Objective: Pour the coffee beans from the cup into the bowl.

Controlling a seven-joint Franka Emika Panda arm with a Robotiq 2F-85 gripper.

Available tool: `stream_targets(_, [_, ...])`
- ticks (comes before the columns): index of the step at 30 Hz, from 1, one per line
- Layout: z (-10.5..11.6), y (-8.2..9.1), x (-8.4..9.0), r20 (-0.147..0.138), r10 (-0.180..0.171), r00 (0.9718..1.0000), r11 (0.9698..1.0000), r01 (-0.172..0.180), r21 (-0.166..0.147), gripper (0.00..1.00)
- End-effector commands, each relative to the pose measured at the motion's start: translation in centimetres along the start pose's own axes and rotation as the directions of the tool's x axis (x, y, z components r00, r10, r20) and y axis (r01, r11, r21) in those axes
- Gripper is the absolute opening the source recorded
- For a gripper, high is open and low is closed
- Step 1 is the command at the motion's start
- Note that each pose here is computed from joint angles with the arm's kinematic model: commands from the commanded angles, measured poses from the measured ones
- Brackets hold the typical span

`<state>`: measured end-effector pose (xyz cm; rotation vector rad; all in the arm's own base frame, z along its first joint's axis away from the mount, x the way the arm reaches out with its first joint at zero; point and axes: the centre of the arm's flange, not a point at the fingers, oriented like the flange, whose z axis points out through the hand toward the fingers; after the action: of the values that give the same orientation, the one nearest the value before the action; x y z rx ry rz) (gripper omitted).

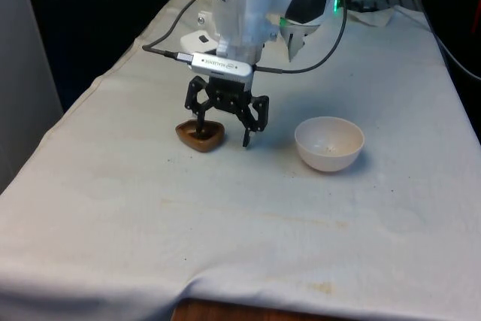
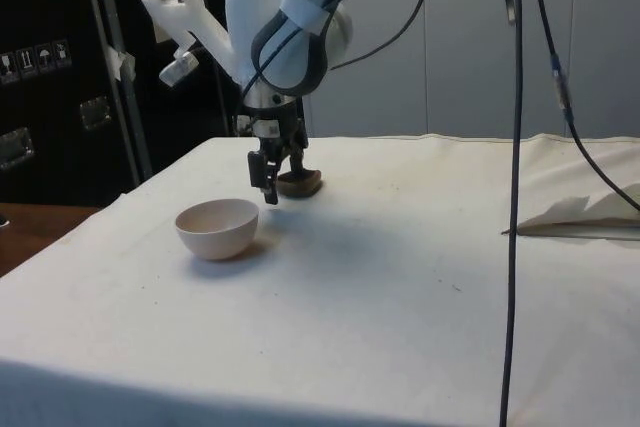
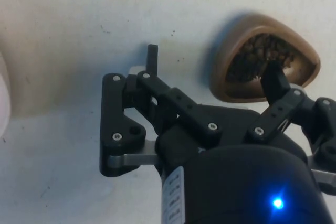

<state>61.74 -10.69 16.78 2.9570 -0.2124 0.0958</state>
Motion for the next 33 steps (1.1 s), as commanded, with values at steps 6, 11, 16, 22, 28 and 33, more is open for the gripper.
stream_targets(6, [0.13, 0.16, -0.18, -0.008, 0.006, 0.9999, 0.9999, -0.006, -0.015, 1.0])
stream_targets(11, [0.15, 0.29, -0.28, -0.008, 0.009, 0.9999, 0.9999, -0.009, -0.015, 1.0])
stream_targets(16, [0.15, 0.3, -0.27, -0.009, 0.009, 0.9999, 0.9999, -0.009, -0.013, 0.89])
stream_targets(22, [0.14, 0.3, -0.26, -0.01, 0.01, 0.9999, 0.9999, -0.01, -0.013, 0.51])
stream_targets(28, [0.16, 0.36, -0.28, -0.011, 0.011, 0.9999, 0.9999, -0.011, -0.013, 0.25])
stream_targets(33, [-0.07, 0.33, -0.22, -0.012, 0.01, 0.9999, 0.9999, -0.01, -0.013, 0.03])
